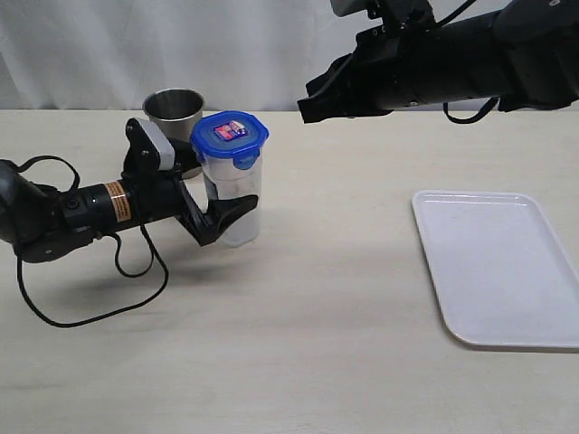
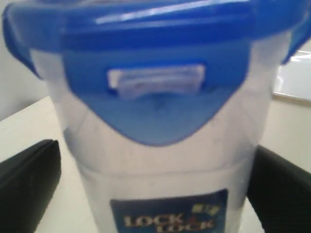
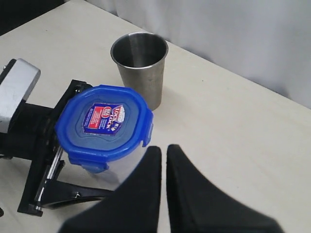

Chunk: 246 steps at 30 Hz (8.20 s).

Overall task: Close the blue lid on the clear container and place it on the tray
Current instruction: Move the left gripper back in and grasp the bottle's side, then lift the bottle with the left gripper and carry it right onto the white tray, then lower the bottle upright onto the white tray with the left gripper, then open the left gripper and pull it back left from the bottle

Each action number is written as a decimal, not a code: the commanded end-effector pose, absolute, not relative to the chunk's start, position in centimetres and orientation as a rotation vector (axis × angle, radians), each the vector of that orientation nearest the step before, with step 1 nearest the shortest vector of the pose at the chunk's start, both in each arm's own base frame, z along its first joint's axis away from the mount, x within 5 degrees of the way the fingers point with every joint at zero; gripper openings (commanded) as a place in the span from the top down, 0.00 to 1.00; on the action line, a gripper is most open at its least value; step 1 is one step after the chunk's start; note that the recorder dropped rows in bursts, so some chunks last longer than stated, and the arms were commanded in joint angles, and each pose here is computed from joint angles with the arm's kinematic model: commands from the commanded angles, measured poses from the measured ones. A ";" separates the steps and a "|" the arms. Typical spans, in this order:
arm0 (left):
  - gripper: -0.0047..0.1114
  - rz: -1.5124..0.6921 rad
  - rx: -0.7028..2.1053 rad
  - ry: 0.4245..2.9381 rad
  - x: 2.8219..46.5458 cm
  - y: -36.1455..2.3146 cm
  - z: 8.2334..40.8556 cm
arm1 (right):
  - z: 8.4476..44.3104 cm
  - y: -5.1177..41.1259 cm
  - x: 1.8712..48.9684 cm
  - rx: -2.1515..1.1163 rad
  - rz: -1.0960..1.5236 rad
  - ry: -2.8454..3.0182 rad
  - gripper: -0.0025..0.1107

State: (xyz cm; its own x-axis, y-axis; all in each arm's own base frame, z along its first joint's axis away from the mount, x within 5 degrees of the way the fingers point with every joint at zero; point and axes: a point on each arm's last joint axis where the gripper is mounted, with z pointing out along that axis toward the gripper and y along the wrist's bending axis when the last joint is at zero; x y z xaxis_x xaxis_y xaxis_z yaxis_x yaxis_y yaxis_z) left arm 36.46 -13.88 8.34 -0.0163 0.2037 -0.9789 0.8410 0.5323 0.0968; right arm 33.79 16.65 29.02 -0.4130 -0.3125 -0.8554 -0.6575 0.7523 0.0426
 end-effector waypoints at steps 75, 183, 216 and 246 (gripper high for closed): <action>0.96 1.000 1.934 0.760 31.3 -44.4 11.9 | 40.6 1.7 25.9 -0.201 0.271 1.898 0.94; 0.05 -1.034 1.370 1.348 32.4 -45.3 9.6 | 40.3 2.0 25.8 -0.230 0.280 1.916 0.94; 0.05 -1.179 1.520 1.472 36.0 -39.6 9.5 | 40.2 2.0 25.8 -0.235 0.282 1.923 0.94; 0.96 -1.011 1.048 1.793 42.7 -32.2 20.3 | 40.1 2.0 25.8 -0.261 0.259 1.918 0.94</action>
